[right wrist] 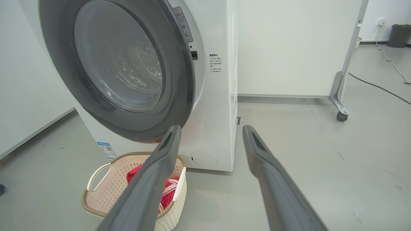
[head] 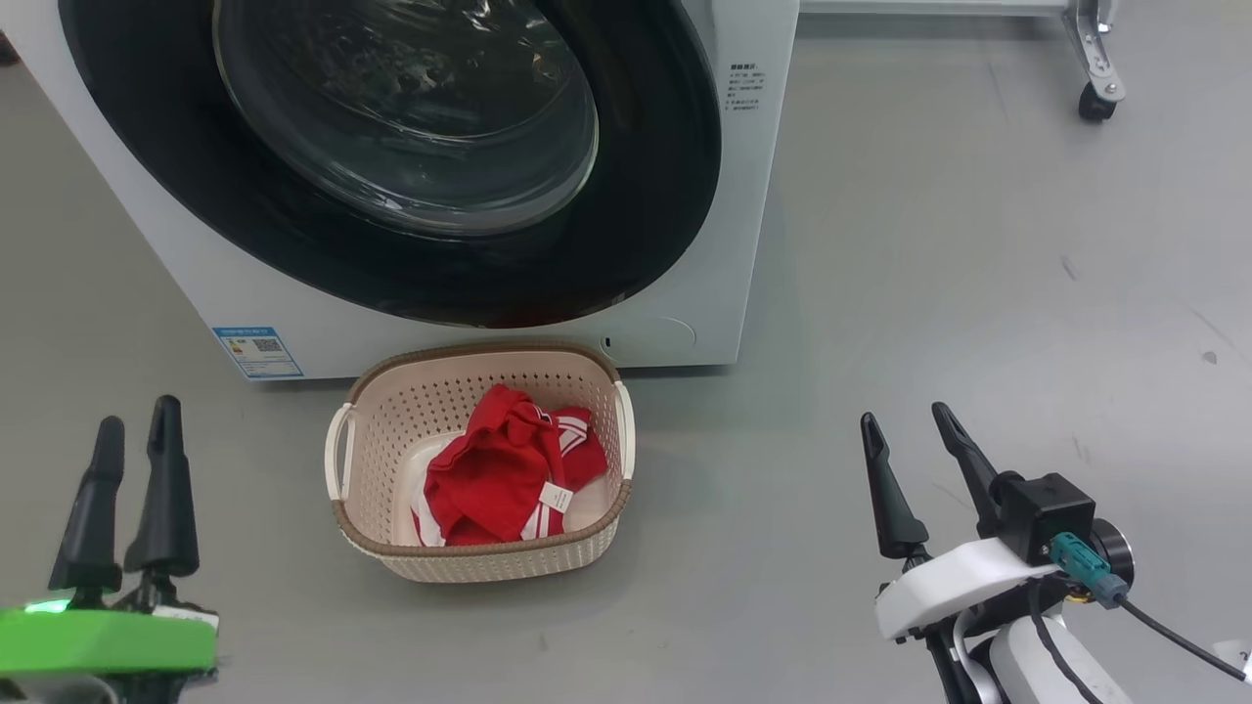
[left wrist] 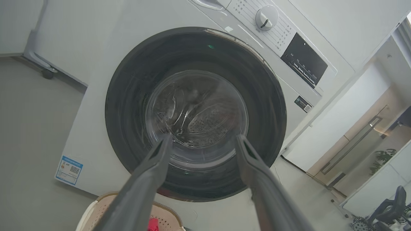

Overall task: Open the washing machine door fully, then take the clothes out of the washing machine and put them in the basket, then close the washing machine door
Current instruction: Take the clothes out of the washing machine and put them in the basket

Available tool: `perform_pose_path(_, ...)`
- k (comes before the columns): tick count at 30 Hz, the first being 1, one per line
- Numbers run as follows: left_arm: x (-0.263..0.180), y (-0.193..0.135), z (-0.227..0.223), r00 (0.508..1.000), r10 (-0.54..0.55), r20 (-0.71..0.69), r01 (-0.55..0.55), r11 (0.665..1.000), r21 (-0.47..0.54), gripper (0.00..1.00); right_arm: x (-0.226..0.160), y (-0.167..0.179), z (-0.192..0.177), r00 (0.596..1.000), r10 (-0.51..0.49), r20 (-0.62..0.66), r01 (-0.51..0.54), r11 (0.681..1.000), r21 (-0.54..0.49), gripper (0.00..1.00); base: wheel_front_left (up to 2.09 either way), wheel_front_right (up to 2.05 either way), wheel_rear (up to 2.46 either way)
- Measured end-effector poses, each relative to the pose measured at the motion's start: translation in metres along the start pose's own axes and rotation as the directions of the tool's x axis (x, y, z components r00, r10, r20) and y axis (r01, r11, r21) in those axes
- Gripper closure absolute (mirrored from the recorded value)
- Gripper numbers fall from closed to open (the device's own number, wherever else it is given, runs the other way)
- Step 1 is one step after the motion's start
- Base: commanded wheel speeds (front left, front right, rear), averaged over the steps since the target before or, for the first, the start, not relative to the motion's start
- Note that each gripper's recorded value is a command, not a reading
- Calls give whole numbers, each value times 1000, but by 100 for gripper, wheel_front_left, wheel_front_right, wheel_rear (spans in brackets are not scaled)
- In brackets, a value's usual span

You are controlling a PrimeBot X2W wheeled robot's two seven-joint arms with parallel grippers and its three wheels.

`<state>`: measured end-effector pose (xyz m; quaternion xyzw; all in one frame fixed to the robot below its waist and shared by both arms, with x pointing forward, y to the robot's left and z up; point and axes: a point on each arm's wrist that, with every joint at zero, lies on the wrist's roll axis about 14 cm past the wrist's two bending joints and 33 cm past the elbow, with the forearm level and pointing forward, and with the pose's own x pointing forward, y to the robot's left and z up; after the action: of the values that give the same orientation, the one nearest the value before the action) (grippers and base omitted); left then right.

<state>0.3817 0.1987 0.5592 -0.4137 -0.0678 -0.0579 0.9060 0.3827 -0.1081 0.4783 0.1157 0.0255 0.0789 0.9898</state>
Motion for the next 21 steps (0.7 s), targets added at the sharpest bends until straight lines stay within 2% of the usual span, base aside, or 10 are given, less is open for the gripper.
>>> perform_pose_path(3, -11, 1, 2, 1000, -8, 9, 6, 988, 152, 0, -5, -1, 3, 1000, -1, 8, 1, 1000, -6, 0, 0, 0, 0)
perform_pose_path(5, -17, 4, 1, 1000, 2, 0, -2, 968, 250, 0, -8, -2, 4, 1000, -2, 12, 3, 1000, -9, 0, 0, 0, 0)
perform_pose_path(7, -24, 7, -1, 1000, 23, 0, -22, 952, 305, 0, -11, -2, 6, 1000, -4, 18, 4, 1000, -10, 0, 0, 0, 0)
perform_pose_path(12, -42, 19, -20, 995, 80, -64, -42, 888, 459, 0, -20, -5, 5, 1000, -16, 16, 16, 1000, -11, 0, 0, 0, 0)
perform_pose_path(14, -54, 28, -30, 988, 123, -96, -54, 845, 532, 0, -26, -7, 1, 1000, -26, 3, 26, 1000, -10, 0, 0, 0, 0)
perform_pose_path(18, -66, 34, -42, 979, 158, -127, -54, 808, 586, 0, -34, -9, -3, 999, -39, -11, 38, 999, -8, 0, 0, 0, 0)
perform_pose_path(21, -72, 33, -50, 975, 162, -150, -44, 807, 589, 0, -39, -10, -7, 999, -46, -25, 46, 999, -5, 0, 0, 0, 0)
